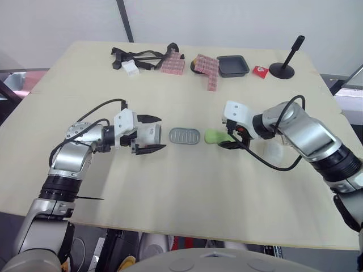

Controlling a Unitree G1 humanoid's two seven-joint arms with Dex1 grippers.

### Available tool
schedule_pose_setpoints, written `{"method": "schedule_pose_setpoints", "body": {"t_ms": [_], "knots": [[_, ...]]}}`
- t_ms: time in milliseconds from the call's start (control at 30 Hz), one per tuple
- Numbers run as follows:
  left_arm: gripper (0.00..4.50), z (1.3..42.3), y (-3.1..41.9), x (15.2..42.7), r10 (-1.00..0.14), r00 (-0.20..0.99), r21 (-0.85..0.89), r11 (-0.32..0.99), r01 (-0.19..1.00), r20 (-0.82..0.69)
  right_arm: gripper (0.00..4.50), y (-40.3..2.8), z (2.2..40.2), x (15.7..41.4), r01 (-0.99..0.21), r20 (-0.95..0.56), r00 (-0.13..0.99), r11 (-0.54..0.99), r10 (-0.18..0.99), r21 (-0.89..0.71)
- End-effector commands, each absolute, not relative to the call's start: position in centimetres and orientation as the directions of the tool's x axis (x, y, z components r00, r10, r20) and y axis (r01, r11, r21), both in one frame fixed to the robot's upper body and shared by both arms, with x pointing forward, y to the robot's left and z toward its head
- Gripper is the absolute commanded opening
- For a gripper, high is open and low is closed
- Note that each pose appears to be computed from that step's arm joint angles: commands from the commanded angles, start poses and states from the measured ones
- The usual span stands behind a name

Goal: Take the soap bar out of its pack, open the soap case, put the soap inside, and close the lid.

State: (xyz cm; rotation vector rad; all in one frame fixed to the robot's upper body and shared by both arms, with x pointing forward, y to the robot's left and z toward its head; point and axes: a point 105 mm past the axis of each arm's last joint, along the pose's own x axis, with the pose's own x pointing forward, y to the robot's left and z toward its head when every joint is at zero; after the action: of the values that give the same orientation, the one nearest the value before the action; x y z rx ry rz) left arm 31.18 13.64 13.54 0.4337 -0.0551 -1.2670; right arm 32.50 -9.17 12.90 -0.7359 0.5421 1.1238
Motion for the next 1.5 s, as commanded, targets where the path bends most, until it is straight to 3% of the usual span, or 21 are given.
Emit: {"method": "schedule_pose_setpoints", "body": {"t_ms": [33,400,1500], "knots": [[4.49,14.6,13.8,31.0,-0.929,0.324,0.392,0.234,0.890,-0.181,4.50,-8.5,13.5,33.0,-0.937,-0.727,0.348,0.201,0.591,-0.285],[4.49,14.4,13.8,30.9,-0.923,0.342,0.398,0.251,0.882,-0.175,4.50,-7.7,12.1,34.3,-0.942,-0.780,0.335,0.170,0.528,-0.290],[4.49,14.4,13.8,30.8,-0.923,0.343,0.398,0.252,0.882,-0.175,4.50,-7.7,12.1,34.3,-0.943,-0.784,0.332,0.167,0.525,-0.288]]}}
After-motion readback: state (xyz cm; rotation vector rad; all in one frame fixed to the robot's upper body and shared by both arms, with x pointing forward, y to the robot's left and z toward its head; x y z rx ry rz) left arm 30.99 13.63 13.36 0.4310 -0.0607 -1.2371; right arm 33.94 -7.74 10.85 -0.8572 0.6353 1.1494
